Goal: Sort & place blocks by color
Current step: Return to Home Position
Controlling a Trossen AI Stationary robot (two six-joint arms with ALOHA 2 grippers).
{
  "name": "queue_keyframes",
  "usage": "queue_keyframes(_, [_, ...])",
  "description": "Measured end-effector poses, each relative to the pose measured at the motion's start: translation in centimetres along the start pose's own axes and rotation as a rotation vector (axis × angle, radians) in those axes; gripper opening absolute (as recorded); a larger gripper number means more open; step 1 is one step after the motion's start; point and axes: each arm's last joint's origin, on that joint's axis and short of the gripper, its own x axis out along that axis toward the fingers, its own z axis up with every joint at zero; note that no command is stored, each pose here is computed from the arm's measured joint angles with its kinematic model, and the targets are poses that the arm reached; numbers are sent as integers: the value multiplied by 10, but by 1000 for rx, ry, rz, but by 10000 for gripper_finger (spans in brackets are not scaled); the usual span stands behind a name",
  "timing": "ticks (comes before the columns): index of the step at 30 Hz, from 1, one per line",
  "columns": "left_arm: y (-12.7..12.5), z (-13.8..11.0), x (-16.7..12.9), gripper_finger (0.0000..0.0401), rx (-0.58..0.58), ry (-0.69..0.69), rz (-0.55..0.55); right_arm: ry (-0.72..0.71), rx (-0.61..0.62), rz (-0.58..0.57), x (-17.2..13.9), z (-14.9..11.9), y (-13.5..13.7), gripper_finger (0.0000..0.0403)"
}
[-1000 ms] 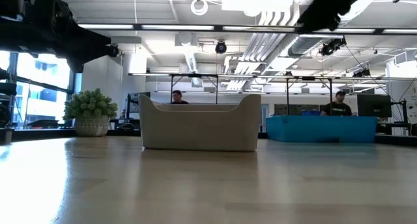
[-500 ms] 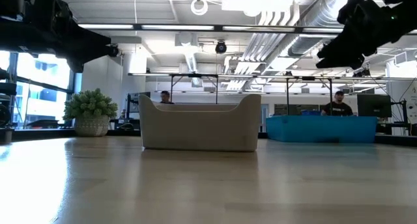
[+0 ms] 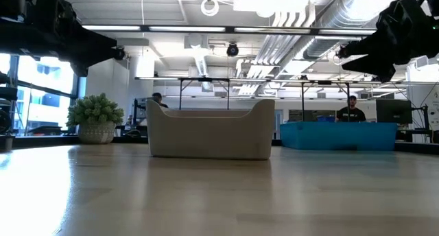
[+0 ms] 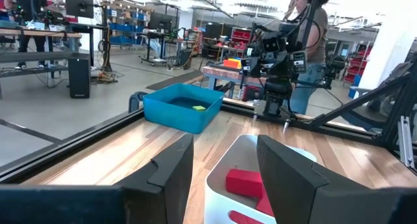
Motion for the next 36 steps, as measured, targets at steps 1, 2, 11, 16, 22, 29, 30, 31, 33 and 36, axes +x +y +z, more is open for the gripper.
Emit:
queue_keyframes(1, [0,0,0,158,0,0,0,-11,8,6,-1,-2,-1,222])
queue_keyframes(2, [0,0,0,158,0,0,0,-19,17,9,-1,-4,-1,222])
queue_keyframes(11, [0,0,0,158,0,0,-1,34,90,6,10,-24,-6,222])
queue_keyframes(16, [0,0,0,158,0,0,-2,37,113,-21,10,-25,-7,222])
queue_keyframes(22, [0,0,0,158,0,0,-2,42,122,-18,10,-25,-7,222])
queue_keyframes(29, [0,0,0,158,0,0,-2,44,66,-17,10,-25,-7,222])
queue_keyframes(30, [0,0,0,158,0,0,-1,44,55,-17,10,-25,-7,222])
queue_keyframes(31, [0,0,0,158,0,0,-1,44,49,-17,10,-25,-7,222])
queue_keyframes(33, [0,0,0,158,0,0,-1,44,52,-17,10,-25,-7,222])
queue_keyframes(36, [0,0,0,158,0,0,-1,44,64,-17,10,-25,-7,222])
